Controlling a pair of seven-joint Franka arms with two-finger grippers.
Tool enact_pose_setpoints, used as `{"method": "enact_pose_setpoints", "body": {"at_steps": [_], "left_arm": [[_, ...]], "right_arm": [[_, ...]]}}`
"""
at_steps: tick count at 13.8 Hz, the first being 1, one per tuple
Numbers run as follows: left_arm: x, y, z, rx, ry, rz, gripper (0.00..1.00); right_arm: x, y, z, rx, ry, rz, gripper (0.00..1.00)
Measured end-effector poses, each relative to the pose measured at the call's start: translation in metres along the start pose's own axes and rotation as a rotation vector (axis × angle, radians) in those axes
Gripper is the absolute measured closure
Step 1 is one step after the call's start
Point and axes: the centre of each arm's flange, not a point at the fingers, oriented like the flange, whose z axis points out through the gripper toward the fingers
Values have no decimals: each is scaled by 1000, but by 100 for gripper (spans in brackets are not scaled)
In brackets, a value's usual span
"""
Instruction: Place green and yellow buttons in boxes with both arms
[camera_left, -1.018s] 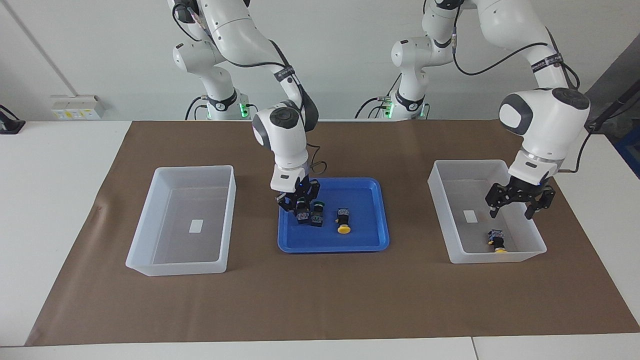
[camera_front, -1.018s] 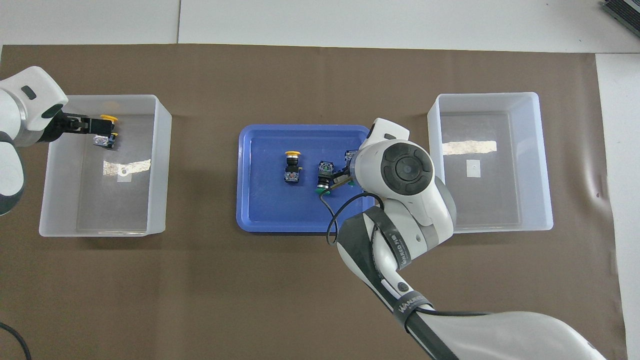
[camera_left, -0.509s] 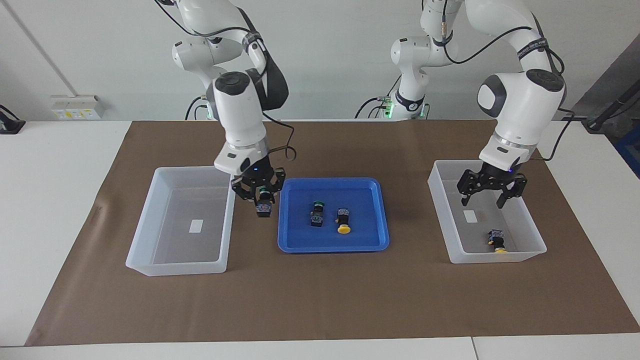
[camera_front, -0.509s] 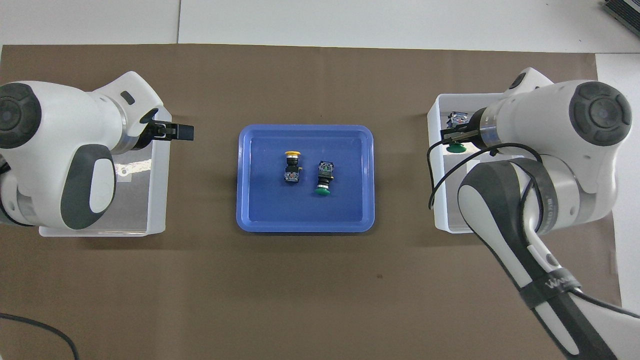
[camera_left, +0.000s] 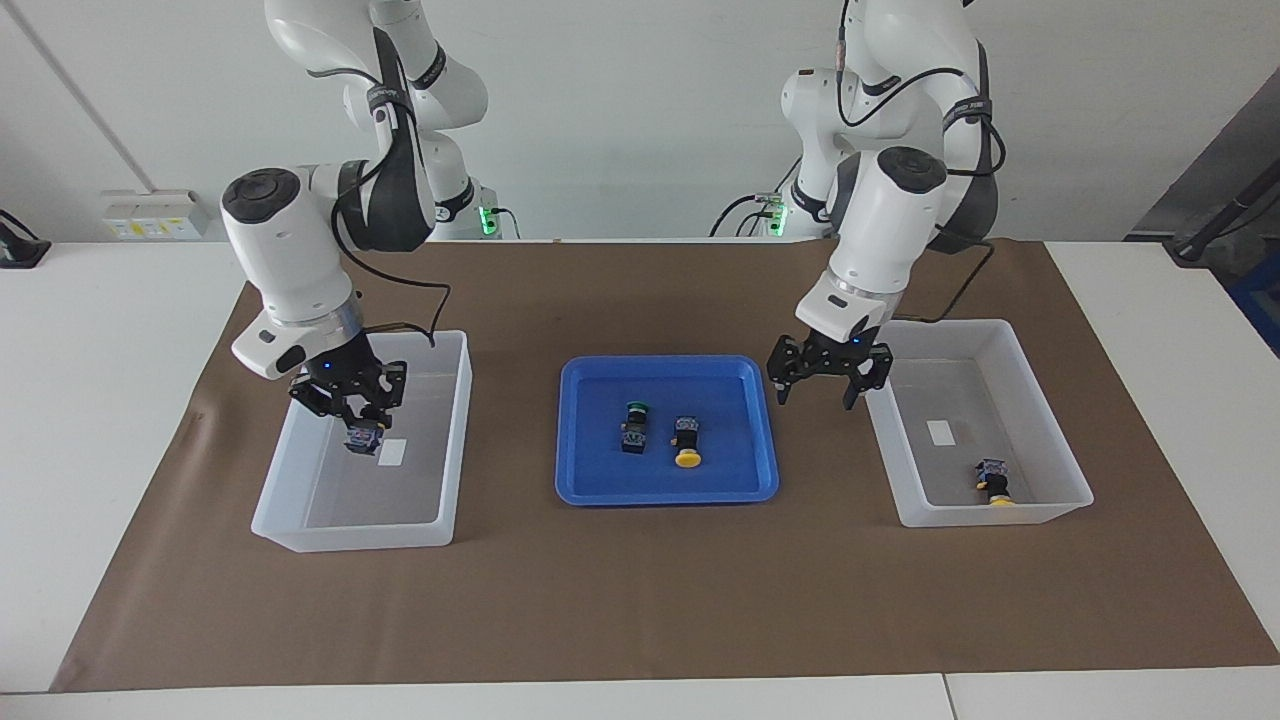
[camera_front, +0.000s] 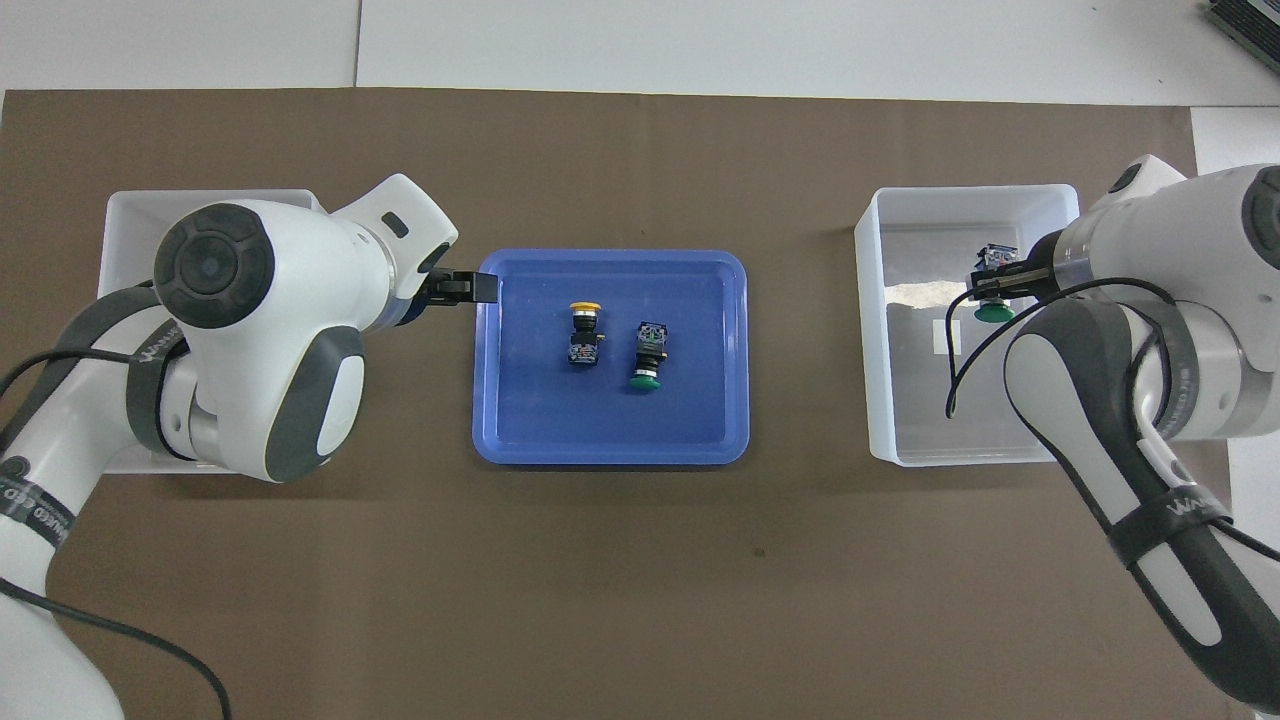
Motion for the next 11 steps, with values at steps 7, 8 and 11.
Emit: {"method": "enact_pose_setpoints", "body": {"at_steps": [7,8,11], "left_arm": [[-15,80,79,-12,-19,-7,0],[-16,82,87,-15,-15,-3,0],[-24,88,107,-12,-29,9,0]], "right_arm": [[-6,6,74,-8,10,27,57],[-7,4,77,-8,14,30,56],[-7,4,77,-9,29,34,25]]}}
